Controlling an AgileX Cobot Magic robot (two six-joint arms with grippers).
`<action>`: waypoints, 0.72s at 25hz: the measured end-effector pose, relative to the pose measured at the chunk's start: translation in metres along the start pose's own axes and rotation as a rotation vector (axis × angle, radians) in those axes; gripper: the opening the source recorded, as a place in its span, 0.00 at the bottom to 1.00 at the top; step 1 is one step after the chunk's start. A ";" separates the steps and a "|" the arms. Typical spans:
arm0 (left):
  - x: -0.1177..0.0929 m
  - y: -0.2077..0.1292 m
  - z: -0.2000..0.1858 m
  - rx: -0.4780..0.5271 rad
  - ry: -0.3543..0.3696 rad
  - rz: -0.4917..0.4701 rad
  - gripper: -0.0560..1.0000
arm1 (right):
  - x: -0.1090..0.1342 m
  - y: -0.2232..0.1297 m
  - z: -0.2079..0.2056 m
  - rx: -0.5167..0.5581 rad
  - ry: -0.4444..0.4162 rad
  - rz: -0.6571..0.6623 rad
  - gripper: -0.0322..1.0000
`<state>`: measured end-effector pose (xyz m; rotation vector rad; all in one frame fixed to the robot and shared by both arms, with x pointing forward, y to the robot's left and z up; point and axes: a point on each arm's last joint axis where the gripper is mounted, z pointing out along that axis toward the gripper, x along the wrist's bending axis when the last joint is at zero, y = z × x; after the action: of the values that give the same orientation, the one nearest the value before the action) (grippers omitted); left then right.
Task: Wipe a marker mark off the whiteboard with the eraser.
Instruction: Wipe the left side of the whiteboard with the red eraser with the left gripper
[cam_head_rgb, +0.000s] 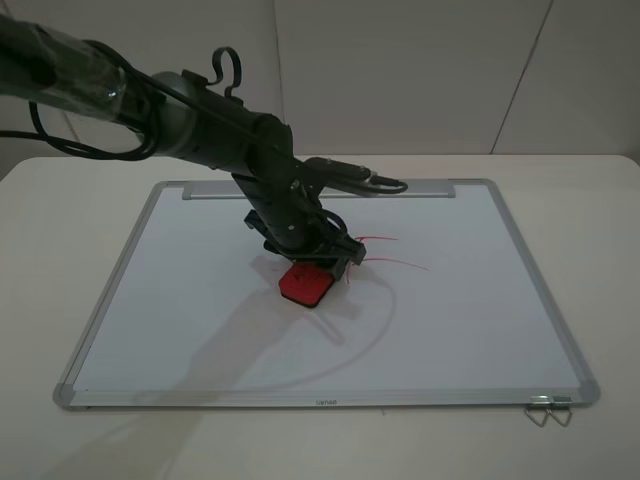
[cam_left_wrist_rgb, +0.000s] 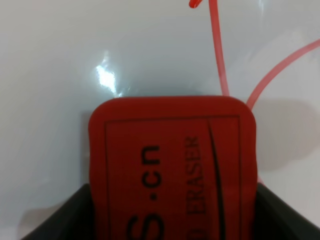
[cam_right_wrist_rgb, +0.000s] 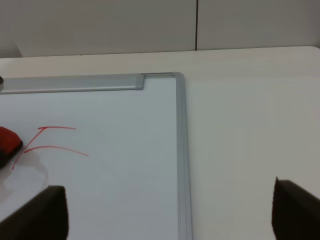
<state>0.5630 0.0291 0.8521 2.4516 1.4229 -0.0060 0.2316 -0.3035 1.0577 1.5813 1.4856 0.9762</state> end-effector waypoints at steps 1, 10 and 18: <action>0.003 0.000 0.000 0.004 -0.001 -0.011 0.59 | 0.000 0.000 0.000 0.000 0.000 0.000 0.73; 0.043 -0.004 -0.006 0.108 0.111 0.016 0.59 | 0.000 0.000 0.000 0.000 0.000 0.000 0.73; 0.068 -0.007 -0.011 0.149 0.159 -0.035 0.59 | 0.000 0.000 0.000 0.000 0.000 0.000 0.73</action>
<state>0.5901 0.0925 0.8500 2.5977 1.5840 0.0789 0.2316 -0.3035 1.0577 1.5813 1.4856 0.9762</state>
